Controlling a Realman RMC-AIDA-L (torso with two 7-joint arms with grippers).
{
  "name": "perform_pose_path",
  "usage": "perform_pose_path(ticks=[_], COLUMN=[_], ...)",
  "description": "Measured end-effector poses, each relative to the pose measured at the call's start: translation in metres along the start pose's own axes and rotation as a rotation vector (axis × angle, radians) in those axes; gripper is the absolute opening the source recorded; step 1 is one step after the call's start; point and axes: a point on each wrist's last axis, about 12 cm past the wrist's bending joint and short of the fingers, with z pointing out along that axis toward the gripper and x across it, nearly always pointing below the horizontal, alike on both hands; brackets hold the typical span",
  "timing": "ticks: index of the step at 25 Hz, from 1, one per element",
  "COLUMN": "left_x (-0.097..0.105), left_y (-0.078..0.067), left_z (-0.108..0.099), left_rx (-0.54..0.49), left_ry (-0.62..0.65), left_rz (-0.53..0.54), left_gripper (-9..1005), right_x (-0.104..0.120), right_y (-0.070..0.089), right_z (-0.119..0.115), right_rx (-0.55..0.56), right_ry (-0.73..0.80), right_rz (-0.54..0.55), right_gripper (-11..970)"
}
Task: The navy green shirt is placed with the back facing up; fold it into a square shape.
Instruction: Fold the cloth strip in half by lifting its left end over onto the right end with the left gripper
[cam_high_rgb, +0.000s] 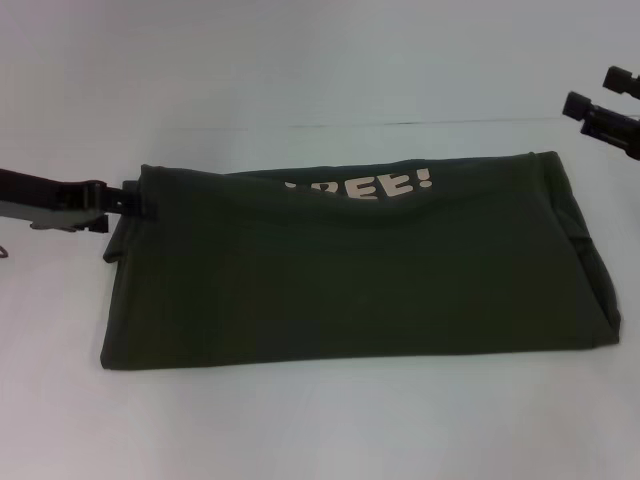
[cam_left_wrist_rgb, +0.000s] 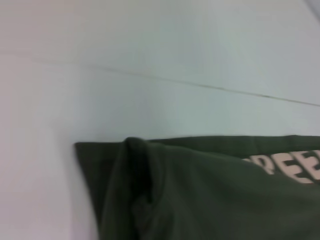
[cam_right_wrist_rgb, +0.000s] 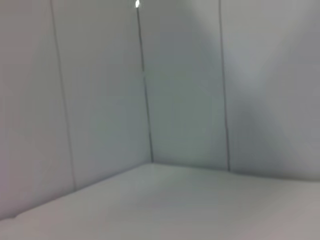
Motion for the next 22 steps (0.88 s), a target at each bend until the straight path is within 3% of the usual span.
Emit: perform_pose_path(ticks=[6,13,19,22], left_x=[-0.004,0.002,0.014,0.031], left_y=[0.003,0.003,0.002,0.008], left_z=[-0.003,0.001,0.002,0.007], left_rx=[-0.030,-0.019,0.120,0.174], left_ry=[-0.009,0.011,-0.088,-0.149], left_rz=[-0.067,-0.069,0.036,0.064], left_gripper=[850,849,848,847], right_x=[-0.008,-0.021,-0.022,-0.021], right_y=[-0.002,-0.008,-0.011,-0.012], right_z=[0.011,0.017,0.015,0.011], right_rx=[0.076,0.122,0.133,0.138], right_ry=[-0.111,-0.201,-0.205,-0.199], right_rz=[0.011,0.056,0.051,0.048], right_gripper=[825,825,826,826])
